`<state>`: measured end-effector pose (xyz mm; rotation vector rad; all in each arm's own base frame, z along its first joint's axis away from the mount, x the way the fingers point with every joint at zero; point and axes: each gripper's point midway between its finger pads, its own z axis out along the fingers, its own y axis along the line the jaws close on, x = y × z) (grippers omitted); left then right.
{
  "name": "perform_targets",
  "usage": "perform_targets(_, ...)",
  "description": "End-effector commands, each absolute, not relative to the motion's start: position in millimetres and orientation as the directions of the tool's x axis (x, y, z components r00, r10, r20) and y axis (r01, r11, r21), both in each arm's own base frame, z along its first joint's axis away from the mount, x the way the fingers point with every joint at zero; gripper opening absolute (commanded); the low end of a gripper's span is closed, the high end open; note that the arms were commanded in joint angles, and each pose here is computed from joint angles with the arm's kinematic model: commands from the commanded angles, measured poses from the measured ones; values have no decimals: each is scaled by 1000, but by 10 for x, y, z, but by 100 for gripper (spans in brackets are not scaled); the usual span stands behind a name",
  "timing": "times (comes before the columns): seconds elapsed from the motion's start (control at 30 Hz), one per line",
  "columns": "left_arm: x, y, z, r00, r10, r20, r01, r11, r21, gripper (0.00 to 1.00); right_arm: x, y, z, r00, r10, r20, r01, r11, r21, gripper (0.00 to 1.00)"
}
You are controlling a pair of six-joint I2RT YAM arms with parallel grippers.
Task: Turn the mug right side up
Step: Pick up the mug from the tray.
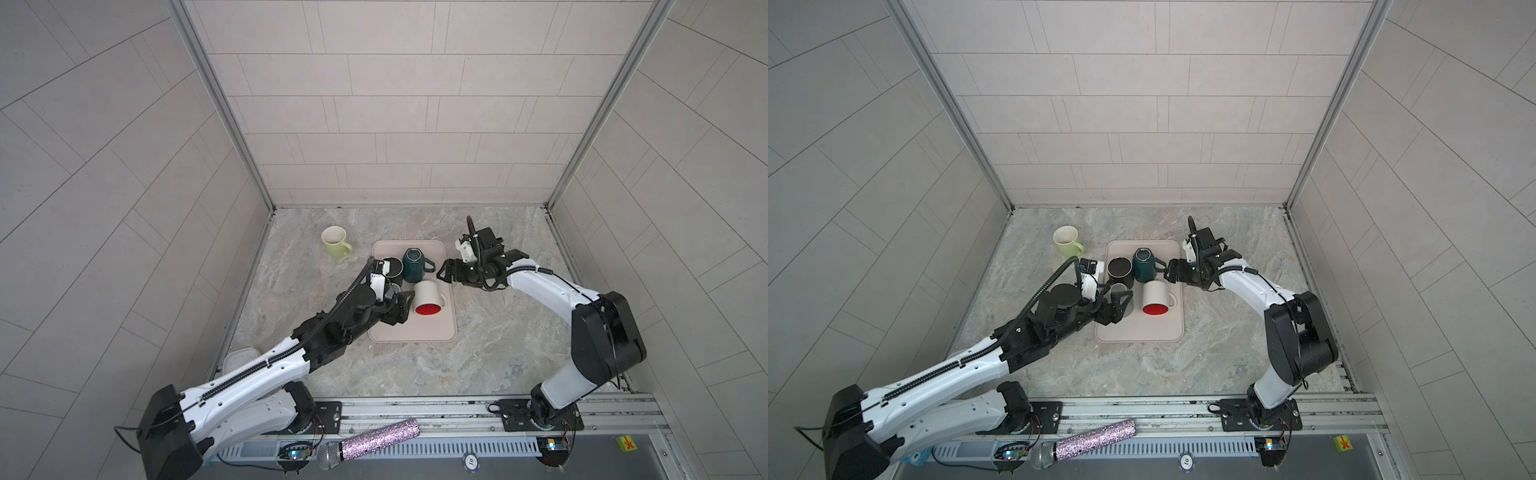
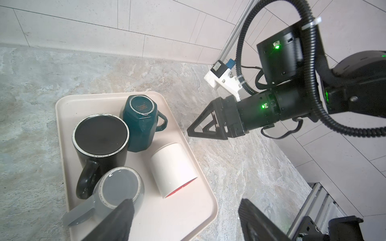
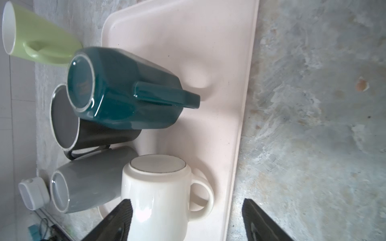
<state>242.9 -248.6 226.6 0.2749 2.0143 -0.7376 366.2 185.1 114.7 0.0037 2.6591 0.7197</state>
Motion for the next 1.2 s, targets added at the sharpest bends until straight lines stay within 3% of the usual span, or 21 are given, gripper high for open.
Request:
perform_targets(0.0, 2452, -2502, 2299, -539, -102, -836, 467, 790, -397, 85, 3532, 1907, 1011, -958, -3, -287, -163, 830, 534, 76)
perform_targets(0.4, 2482, -2929, 2046, -643, -42, -765, 515, 716, -472, 85, 3527, 1989, 796, -946, -88, -311, -247, 817, 521, 70)
perform_targets(0.87, 2548, -2956, 1745, -691, 4, -723, 470, 763, -444, 85, 3600, 2184, 677, -933, -116, -340, -304, 760, 574, 69)
perform_targets(1.17, 2563, -2954, 1713, -696, 4, -718, 459, 771, -442, 85, 3546, 2337, 615, -941, -97, -324, -296, 703, 646, 61)
